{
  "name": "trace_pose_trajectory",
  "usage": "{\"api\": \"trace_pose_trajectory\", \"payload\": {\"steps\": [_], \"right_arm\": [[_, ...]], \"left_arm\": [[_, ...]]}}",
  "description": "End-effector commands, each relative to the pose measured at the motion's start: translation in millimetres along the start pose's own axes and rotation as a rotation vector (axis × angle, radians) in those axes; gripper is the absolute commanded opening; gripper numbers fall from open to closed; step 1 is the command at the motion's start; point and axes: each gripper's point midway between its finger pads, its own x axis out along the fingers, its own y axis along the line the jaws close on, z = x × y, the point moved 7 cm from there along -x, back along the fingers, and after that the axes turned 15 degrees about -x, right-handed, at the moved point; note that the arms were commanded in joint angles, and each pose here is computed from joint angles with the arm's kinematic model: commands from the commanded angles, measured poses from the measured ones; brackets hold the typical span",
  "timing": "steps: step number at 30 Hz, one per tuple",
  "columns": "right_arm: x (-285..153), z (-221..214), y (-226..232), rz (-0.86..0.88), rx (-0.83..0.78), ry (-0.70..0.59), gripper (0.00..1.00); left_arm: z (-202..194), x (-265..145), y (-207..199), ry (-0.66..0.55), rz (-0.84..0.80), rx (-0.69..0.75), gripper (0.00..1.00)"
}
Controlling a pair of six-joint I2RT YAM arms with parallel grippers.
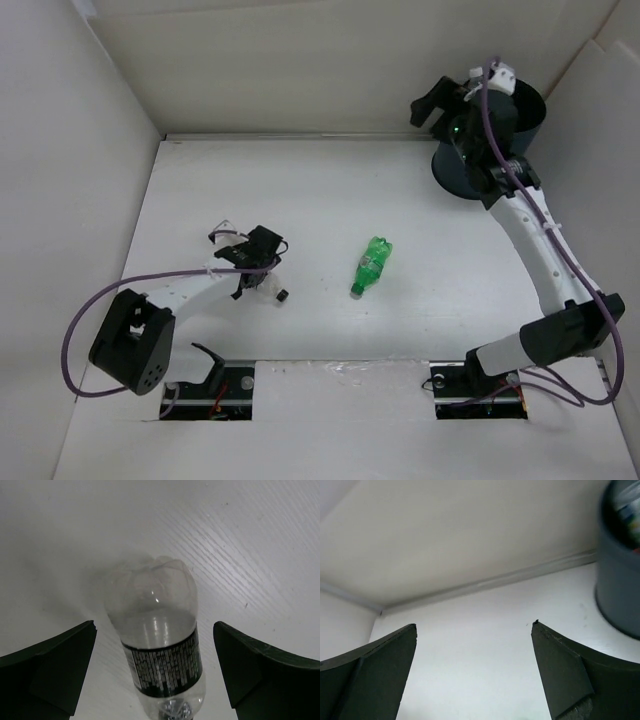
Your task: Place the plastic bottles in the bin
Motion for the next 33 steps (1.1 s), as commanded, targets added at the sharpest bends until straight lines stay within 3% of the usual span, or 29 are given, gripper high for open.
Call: {"api": "trace_pose_trajectory", "payload": {"steps": [1, 6, 9, 12, 13, 14, 16, 19, 24, 28, 33], "right_arm": [[-19.4, -4.8, 36.4, 0.169, -0.067, 0.004, 1.00], [-34.2, -23.2, 56.1, 0.230, -0.103, 0.038, 1.00], [-42.1, -32.4, 69.2, 0.273, -0.120, 0.056, 1.00], [-55.6, -43.2, 80.7, 0.342, -0.148, 0.083, 1.00], [-60.7, -50.4, 78.5, 0.359, -0.152, 0.100, 1.00], [-64.1, -53.6, 79.6, 0.390, -0.150, 0.101, 1.00], [-73.6, -75.6, 87.2, 0.540, -0.147, 0.136, 1.00], [-90.8, -107.5, 98.0, 0.810, -0.187, 0.181, 1.00], [-112.9, -151.6, 110.4, 1.077, -0.154, 0.249, 1.00], [-124.1, -170.7, 128.9, 1.157, -0.130, 0.263, 1.00], [-126.1, -179.1, 162.6, 1.235, -0.047, 0.227, 1.00]], "left_arm": [[6.9, 20.5, 3.3, -0.071, 0.038, -0.084, 1.00], [2.8, 32.0, 5.3, -0.071, 0.070, -0.078, 0.99], [2.5, 32.9, 2.4, -0.071, 0.071, -0.093, 0.85], [-0.6, 34.2, 0.2, -0.053, 0.051, -0.114, 0.53], [-2.0, 35.3, 4.1, -0.052, 0.060, -0.108, 0.30], [-4.1, 36.5, 5.1, -0.042, 0.067, -0.104, 0.17], [-4.0, 36.5, 5.8, -0.042, 0.067, -0.087, 0.02], [4.7, 24.7, -14.3, -0.030, -0.025, -0.083, 0.00], [35.0, -44.7, -77.2, -0.004, -0.425, 0.004, 0.00], [57.0, -106.6, -110.8, 0.061, -0.745, 0.019, 0.00], [75.9, -152.9, -139.5, 0.083, -0.943, 0.086, 0.00]]}}
